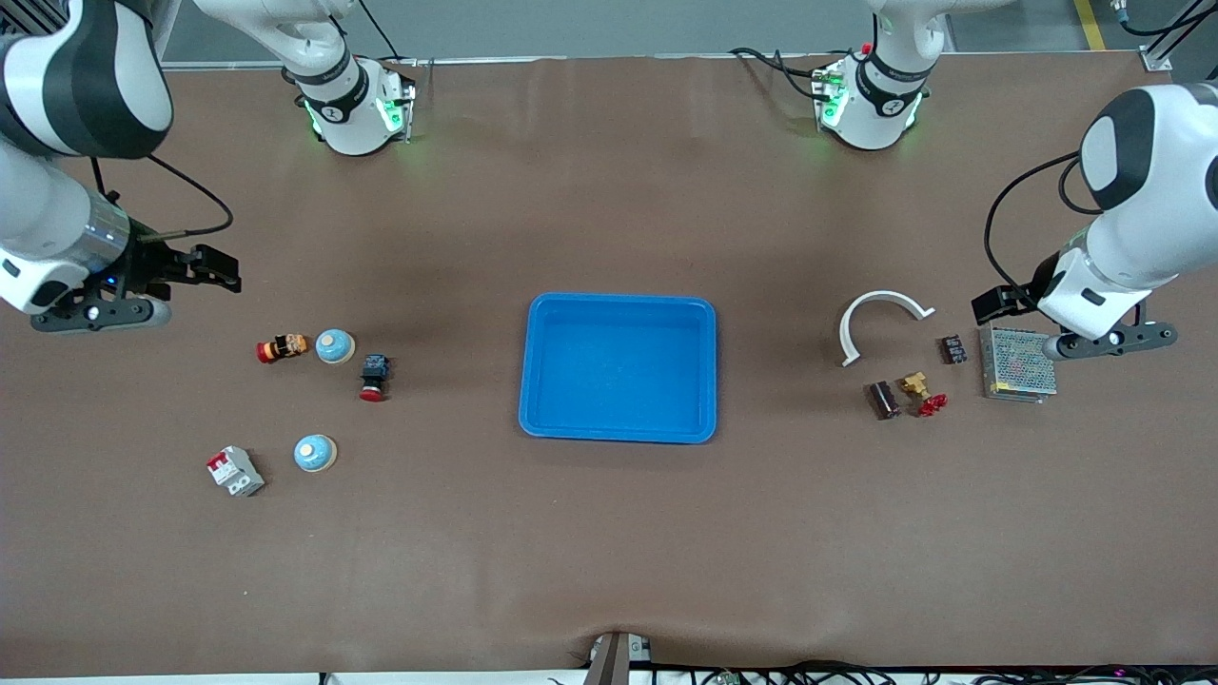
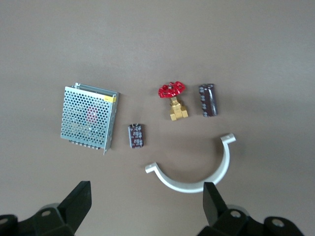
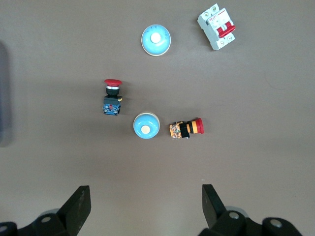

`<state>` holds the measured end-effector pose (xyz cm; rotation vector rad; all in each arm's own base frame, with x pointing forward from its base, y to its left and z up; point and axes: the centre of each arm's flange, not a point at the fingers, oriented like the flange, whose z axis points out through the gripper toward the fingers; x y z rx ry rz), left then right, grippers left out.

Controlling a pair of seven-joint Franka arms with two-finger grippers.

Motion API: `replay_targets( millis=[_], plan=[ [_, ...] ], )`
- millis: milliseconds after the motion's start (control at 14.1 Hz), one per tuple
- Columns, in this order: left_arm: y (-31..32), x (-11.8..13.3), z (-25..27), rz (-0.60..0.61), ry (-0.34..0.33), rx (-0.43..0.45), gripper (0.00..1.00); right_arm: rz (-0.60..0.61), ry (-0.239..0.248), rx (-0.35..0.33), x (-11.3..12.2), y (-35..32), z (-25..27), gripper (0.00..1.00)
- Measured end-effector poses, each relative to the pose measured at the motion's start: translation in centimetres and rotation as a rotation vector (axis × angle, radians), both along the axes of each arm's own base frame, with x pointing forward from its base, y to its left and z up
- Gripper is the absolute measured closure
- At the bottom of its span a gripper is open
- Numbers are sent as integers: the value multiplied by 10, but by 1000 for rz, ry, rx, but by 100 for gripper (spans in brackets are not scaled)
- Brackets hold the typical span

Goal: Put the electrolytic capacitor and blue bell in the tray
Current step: 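Reach the left gripper to the small capacitor while the right gripper reaches the bell, then grasp the small capacitor with the left gripper while the right gripper grasps the bell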

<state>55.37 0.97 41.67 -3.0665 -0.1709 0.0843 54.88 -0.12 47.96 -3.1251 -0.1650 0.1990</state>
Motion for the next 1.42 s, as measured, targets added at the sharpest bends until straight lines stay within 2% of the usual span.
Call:
replay_targets(
  millis=[354,638,780,851,922,1063,1418],
  plan=[
    [12,-19,-67,11,-55,-9,0,6,1,1,-2,1,-55,0],
    [28,-21,-107,17,-52,-1,4,7,17,1,-6,1,-72,0],
    [32,-19,-124,21,-47,-5,7,7,11,1,-9,1,-89,0],
    [32,-18,-133,22,-47,-8,12,8,11,1,-12,1,-99,0],
    [34,-18,-143,24,-46,-11,12,9,13,1,-14,1,-107,0],
    [36,-17,-162,27,-41,-18,21,16,8,2,-19,1,-119,0],
    [39,-18,-195,7,-20,-10,28,32,0,3,-26,7,-145,0]
  ],
)
